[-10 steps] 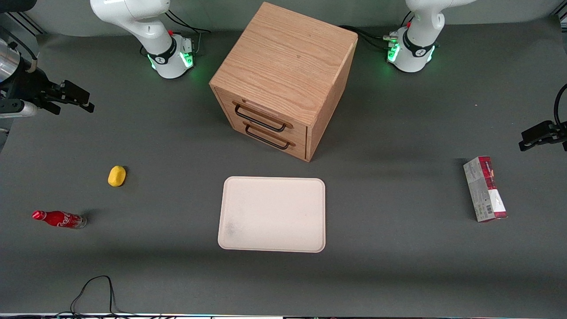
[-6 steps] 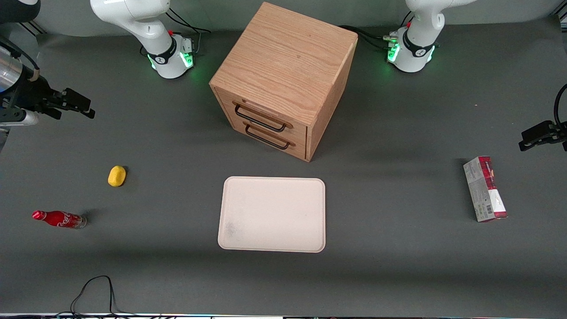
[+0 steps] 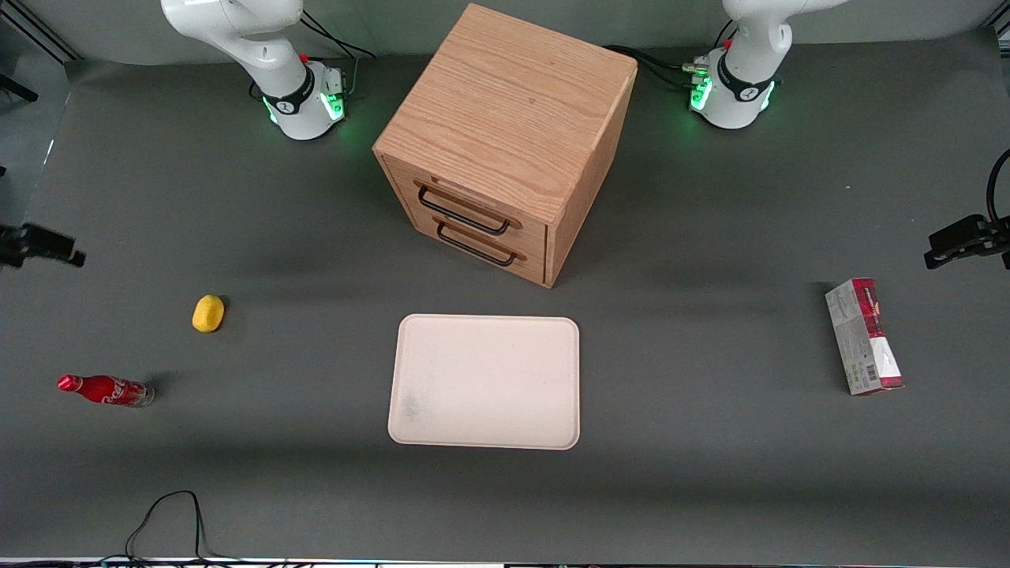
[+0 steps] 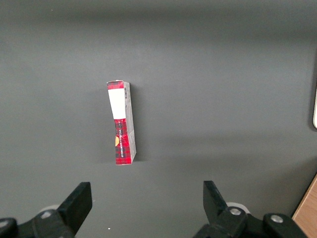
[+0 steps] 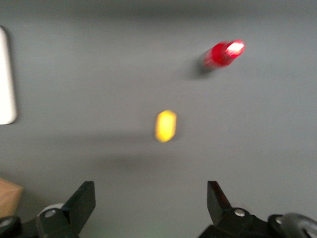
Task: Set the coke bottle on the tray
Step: 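Move the right gripper toward the red Coca-Cola bottle lying on the table, then lower the right gripper over the bottle cap and close on it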
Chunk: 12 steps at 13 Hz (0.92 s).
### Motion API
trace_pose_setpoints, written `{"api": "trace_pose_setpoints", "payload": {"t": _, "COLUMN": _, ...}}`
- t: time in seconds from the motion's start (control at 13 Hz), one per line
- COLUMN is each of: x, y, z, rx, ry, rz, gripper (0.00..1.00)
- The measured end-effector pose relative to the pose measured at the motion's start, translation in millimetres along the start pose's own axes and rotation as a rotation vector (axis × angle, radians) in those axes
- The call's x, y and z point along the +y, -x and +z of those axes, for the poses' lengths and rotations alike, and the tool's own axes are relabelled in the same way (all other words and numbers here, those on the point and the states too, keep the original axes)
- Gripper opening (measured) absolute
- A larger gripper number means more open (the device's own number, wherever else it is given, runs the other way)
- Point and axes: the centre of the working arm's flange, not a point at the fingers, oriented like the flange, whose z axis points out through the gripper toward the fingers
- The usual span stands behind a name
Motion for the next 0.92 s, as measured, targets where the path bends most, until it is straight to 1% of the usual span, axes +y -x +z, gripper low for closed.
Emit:
{"api": "trace_pose_setpoints", "payload": {"t": 0.08, "x": 18, "y": -15, "z": 20, "rx": 0.002, "ry": 0.017, "rz": -0.031, "gripper": 1.00}}
{"api": "trace_pose_setpoints", "payload": {"t": 0.23, "x": 38, "y": -40, "z": 60, "rx": 0.013, "ry": 0.016, "rz": -0.082, "gripper": 1.00}}
{"api": "trace_pose_setpoints", "payload": {"t": 0.38, "x": 54, "y": -56, "z": 95, "rx": 0.040, "ry": 0.009, "rz": -0.132, "gripper": 1.00}}
{"api": "trace_pose_setpoints", "payload": {"t": 0.62, "x": 83, "y": -70, "z": 139, "rx": 0.094, "ry": 0.024, "rz": -0.193, "gripper": 1.00}}
{"api": "trace_pose_setpoints", "payload": {"t": 0.92, "x": 96, "y": -84, "z": 179, "rx": 0.141, "ry": 0.038, "rz": -0.236, "gripper": 1.00}}
